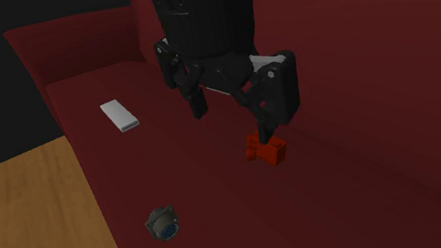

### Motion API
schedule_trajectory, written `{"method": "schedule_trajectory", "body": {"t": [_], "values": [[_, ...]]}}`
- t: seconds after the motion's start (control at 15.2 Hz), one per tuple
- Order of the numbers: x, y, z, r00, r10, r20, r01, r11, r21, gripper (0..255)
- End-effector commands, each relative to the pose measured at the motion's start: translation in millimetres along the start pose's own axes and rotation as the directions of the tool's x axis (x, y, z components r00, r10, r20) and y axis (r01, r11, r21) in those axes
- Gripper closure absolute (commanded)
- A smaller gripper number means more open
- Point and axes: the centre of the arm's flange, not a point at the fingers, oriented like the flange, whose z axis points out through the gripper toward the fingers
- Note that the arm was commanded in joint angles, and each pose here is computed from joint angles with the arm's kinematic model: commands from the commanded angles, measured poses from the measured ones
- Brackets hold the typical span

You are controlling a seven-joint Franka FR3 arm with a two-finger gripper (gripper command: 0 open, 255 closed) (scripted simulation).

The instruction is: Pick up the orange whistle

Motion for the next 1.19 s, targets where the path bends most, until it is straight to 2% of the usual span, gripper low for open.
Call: {"method": "schedule_trajectory", "body": {"t": [0.0, 0.13, 0.26, 0.4, 0.53, 0.66, 0.79, 0.92, 1.12], "values": [[0, 0, 0, 1.0, 0.0, 0.0, 0.0, 1.0, 0.0, 0], [18, -16, 18, 0.996, 0.087, 0.025, -0.087, 0.996, -0.018, 0], [36, -30, 37, 0.984, 0.174, 0.049, -0.172, 0.984, -0.038, 0], [55, -42, 57, 0.963, 0.259, 0.071, -0.255, 0.965, -0.061, 0], [75, -52, 78, 0.935, 0.343, 0.09, -0.336, 0.938, -0.084, 0], [95, -60, 99, 0.899, 0.425, 0.108, -0.414, 0.904, -0.11, 0], [114, -66, 120, 0.856, 0.503, 0.123, -0.487, 0.862, -0.137, 0], [134, -70, 143, 0.805, 0.577, 0.135, -0.556, 0.815, -0.165, 0], [163, -72, 177, 0.718, 0.68, 0.149, -0.65, 0.731, -0.208, 0]]}}
